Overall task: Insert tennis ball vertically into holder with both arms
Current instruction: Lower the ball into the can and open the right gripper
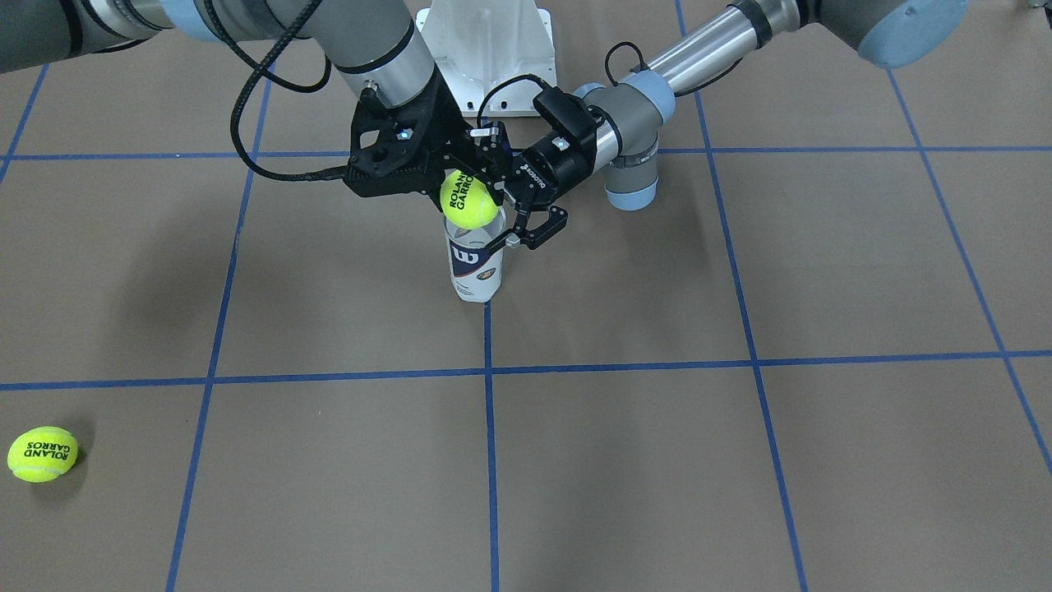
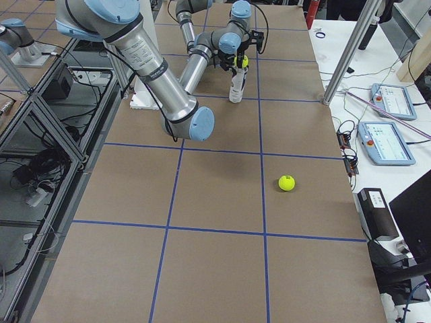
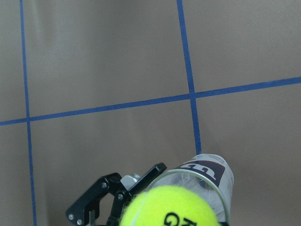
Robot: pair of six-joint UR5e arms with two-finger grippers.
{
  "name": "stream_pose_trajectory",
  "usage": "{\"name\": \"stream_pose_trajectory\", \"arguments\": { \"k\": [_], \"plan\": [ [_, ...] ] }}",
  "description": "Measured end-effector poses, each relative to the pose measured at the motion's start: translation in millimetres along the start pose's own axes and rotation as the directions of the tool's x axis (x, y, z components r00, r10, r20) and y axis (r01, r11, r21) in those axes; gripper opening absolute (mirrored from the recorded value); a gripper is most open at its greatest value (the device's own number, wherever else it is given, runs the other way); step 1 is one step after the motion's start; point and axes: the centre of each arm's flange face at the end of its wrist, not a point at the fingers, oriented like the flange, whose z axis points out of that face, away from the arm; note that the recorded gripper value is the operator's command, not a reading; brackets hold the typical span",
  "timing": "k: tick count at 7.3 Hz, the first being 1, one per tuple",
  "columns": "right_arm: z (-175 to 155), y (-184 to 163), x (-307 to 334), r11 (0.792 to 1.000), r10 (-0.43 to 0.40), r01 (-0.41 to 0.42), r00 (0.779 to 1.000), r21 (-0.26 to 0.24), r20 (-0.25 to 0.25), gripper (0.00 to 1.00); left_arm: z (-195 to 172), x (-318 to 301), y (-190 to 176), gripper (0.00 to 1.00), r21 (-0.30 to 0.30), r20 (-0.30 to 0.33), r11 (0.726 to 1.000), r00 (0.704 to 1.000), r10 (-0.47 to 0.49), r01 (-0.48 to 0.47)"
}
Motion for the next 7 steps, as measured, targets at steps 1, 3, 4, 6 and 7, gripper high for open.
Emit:
{"name": "stream_pose_trajectory", "arguments": {
  "k": [1,3,4,6,7],
  "plan": [
    [2.4,-0.3,0.5,1.0,0.001,-0.001,1.0,-0.001,-0.004,0.13,0.0,0.0,0.0,0.87,0.0,0.0,1.0,1.0,0.0,0.0],
    [4.7,-0.9,1.4,1.0,0.003,-0.003,1.0,-0.003,-0.008,0.62,0.0,0.0,0.0,0.87,0.0,0.0,1.0,1.0,0.0,0.0],
    [5.7,-1.0,1.6,1.0,0.003,-0.003,1.0,-0.003,-0.009,0.76,0.0,0.0,0.0,0.87,0.0,0.0,1.0,1.0,0.0,0.0],
    [7.6,-1.4,2.3,1.0,0.005,-0.005,1.0,-0.004,-0.013,0.98,0.2,0.3,-0.6,0.87,0.001,0.0,1.0,1.0,0.0,0.0],
    [8.4,-1.5,2.6,1.0,0.005,-0.005,1.0,-0.002,-0.015,0.98,0.4,0.5,-1.1,0.87,0.002,-0.001,1.0,1.0,-0.001,0.001]
  ]
}}
